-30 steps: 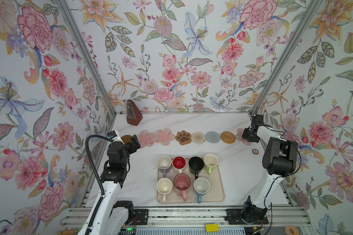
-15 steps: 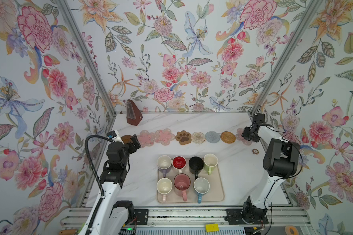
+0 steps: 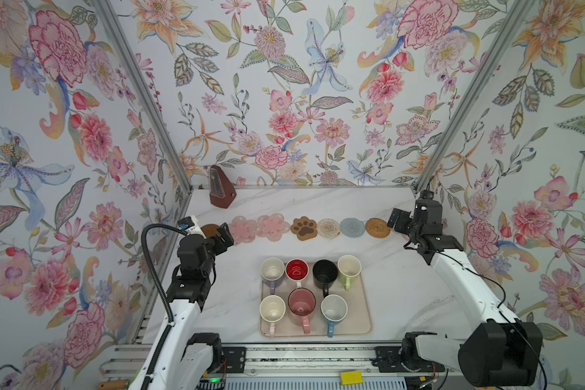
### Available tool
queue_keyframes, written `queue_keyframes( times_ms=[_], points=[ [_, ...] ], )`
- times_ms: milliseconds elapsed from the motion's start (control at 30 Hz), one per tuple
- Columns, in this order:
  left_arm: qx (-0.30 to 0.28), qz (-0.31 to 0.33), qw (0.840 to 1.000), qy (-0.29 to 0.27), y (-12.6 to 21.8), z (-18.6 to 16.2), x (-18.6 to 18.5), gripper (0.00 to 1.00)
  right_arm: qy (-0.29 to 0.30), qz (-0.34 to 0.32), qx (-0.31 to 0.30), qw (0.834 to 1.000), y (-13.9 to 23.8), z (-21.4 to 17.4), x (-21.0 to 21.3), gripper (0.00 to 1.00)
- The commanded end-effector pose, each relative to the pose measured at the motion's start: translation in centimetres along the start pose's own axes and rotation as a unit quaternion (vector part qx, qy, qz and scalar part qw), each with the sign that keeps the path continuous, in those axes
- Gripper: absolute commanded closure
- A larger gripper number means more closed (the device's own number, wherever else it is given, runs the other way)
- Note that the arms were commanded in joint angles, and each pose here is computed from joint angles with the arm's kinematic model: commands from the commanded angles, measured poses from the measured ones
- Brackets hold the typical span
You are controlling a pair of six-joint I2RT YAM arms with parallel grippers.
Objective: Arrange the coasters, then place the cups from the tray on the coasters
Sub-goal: 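Lower the navy mug onto the pink coaster while the left gripper moves to the tray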
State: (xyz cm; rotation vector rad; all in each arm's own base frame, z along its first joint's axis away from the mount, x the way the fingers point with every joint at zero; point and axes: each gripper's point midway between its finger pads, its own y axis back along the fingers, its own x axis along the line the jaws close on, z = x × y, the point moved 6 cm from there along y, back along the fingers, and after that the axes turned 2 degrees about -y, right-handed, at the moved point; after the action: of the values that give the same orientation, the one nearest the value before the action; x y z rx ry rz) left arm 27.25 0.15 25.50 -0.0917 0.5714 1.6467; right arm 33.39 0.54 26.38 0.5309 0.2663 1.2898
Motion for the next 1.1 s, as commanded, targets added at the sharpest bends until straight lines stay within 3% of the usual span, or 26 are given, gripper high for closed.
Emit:
queue_keyframes(
  times_ms=[0,100,200,300,367,633,900,1067],
  points=[
    [0.005,-0.011,1.0,0.011,-0.2,-0.2,0.0,0.01,0.025,-0.042,-0.068,0.997,1.7,0.7,0.7,0.01],
    [0.005,-0.012,1.0,0.012,-0.1,-0.2,0.0,0.01,0.049,-0.03,-0.11,0.992,2.9,0.9,2.2,0.01],
    [0.001,-0.016,1.0,0.012,0.1,0.1,-0.2,0.01,-0.029,-0.013,-0.164,0.986,4.2,1.3,1.6,0.01],
    [0.005,-0.016,1.0,0.009,0.3,0.2,-0.3,0.01,-0.025,0.078,-0.176,0.981,5.0,0.8,1.8,0.01],
    [0.009,-0.018,1.0,0.009,0.3,0.2,-0.4,0.01,-0.052,0.082,-0.159,0.983,4.8,1.1,1.1,0.01],
    [0.054,-0.063,0.996,0.044,0.1,-0.7,-2.1,0.01,-0.058,0.078,-0.102,0.99,3.8,0.1,1.6,0.01],
    [0.152,-0.074,0.986,-0.008,3.4,-3.2,-5.9,0.01,-0.056,0.082,-0.06,0.993,2.2,-0.9,2.5,0.01],
    [0.213,-0.084,0.973,-0.037,6.6,-6.9,-6.1,0.01,-0.061,0.079,-0.054,0.994,1.7,-1.1,2.7,0.01]
  ],
)
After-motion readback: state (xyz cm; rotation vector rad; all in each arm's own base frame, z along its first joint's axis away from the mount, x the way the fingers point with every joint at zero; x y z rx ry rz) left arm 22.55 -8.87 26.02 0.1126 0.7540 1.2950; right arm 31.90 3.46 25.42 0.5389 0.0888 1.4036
